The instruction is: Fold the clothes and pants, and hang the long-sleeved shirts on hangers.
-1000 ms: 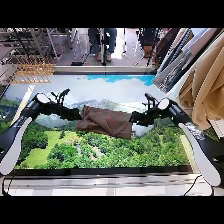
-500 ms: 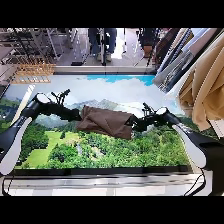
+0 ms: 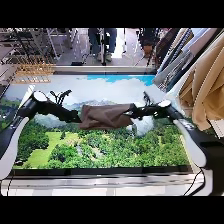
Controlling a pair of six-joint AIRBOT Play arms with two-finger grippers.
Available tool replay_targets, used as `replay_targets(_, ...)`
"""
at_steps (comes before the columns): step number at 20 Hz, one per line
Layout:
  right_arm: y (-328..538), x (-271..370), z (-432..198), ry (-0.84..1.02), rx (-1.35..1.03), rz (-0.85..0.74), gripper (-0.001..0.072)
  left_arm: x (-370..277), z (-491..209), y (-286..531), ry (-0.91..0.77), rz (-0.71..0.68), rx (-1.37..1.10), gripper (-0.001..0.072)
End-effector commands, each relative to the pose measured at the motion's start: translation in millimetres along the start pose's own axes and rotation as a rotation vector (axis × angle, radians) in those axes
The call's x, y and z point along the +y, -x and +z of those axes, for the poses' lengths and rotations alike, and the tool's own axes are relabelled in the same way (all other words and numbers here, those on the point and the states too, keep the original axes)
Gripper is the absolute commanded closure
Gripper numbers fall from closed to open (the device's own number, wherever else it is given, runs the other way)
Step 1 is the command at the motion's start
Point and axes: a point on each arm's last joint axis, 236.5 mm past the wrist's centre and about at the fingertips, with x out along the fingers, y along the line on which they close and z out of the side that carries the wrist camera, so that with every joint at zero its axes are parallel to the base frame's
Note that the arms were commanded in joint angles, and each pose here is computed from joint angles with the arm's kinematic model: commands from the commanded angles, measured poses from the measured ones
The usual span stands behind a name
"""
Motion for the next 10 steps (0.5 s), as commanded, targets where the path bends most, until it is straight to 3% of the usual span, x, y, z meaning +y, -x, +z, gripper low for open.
replay_targets(1, 94.7, 4.2, 13.7, 0.012, -0.101, -0.199, 0.0698, -0.6, -24.8, 41.2, -0.059, 0.094, 0.045, 0.0701)
replay_targets(6, 281.4, -27.0, 4.2, -0.088, -0.353, -0.420, 0.0699, 17.9, -67.9, 114.3, -0.088, 0.337, 0.096, 0.0701)
replay_targets(10, 404.5, -109.0, -52.5, -0.323, -0.566, -0.657, 0.0700, 26.6, -73.8, 148.0, -0.022, 0.394, -0.002, 0.0701)
